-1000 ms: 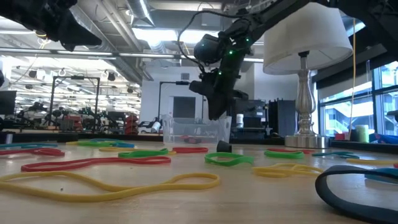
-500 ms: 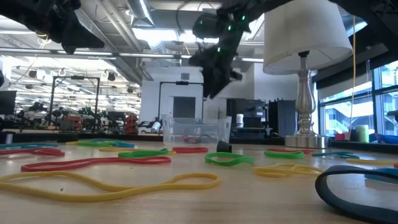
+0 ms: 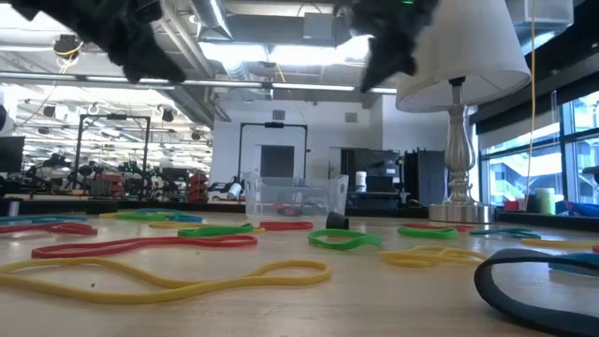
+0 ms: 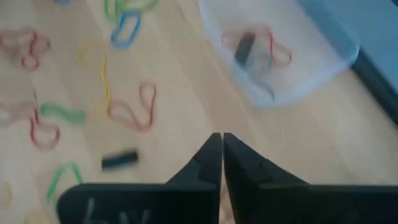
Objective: Pick and place rubber bands into bin
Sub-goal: Put the green rubber band into the transparent bin
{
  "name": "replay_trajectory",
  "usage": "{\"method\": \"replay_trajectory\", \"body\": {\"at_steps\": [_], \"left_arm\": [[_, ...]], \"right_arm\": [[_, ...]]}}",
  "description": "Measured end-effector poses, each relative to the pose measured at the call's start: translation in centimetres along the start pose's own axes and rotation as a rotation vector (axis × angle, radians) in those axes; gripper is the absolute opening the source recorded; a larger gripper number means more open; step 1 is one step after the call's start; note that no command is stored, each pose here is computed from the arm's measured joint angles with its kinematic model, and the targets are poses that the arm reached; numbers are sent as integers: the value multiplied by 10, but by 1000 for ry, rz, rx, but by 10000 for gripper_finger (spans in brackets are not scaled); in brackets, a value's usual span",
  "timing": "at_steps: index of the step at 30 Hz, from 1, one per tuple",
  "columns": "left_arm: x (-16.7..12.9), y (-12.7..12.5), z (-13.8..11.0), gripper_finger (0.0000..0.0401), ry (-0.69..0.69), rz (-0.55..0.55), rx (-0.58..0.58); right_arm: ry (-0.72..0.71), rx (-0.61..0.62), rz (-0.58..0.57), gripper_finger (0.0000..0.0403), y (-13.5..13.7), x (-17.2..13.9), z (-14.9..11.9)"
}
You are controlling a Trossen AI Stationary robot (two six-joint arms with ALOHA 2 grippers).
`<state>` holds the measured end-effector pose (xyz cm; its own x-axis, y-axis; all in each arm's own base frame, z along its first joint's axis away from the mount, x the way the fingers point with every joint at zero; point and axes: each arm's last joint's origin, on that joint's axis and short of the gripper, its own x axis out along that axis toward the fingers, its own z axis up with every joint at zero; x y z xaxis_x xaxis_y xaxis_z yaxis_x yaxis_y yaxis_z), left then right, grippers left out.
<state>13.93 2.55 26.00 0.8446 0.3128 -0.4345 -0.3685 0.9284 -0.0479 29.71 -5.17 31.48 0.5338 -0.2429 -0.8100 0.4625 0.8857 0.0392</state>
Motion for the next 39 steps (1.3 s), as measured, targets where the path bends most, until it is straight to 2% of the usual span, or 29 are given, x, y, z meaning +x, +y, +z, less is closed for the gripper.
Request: {"method": "replay_trajectory", "body": {"at_steps": [3, 8, 13, 15, 19, 26, 29, 33, 39], "left_arm": [[10, -8, 11, 3, 37, -10, 22], [32, -18, 24, 3, 107, 28, 41], [48, -23, 33, 4, 149, 41, 51], [54, -21, 34, 4, 177, 93, 72], [68, -10, 25, 17, 303, 191, 28], [97, 12, -2, 88, 543, 346, -284], [110, 21, -12, 108, 599, 401, -375], [125, 29, -24, 115, 686, 411, -415], [141, 38, -42, 103, 794, 434, -479]], "right_arm": [[-25, -13, 45, 5, 5, -4, -41], [-62, -3, 116, 9, 4, 10, -110], [-54, 61, 212, 14, 0, 16, -153], [-51, 59, 218, 11, -3, 16, -163], [-67, 27, 226, 3, -7, 13, -171], [-113, -119, 231, 14, -9, 8, -171], [-112, -123, 231, 16, -9, 8, -171], [-105, -128, 227, 17, -9, 8, -171], [-99, -125, 226, 18, -9, 8, -172]]}}
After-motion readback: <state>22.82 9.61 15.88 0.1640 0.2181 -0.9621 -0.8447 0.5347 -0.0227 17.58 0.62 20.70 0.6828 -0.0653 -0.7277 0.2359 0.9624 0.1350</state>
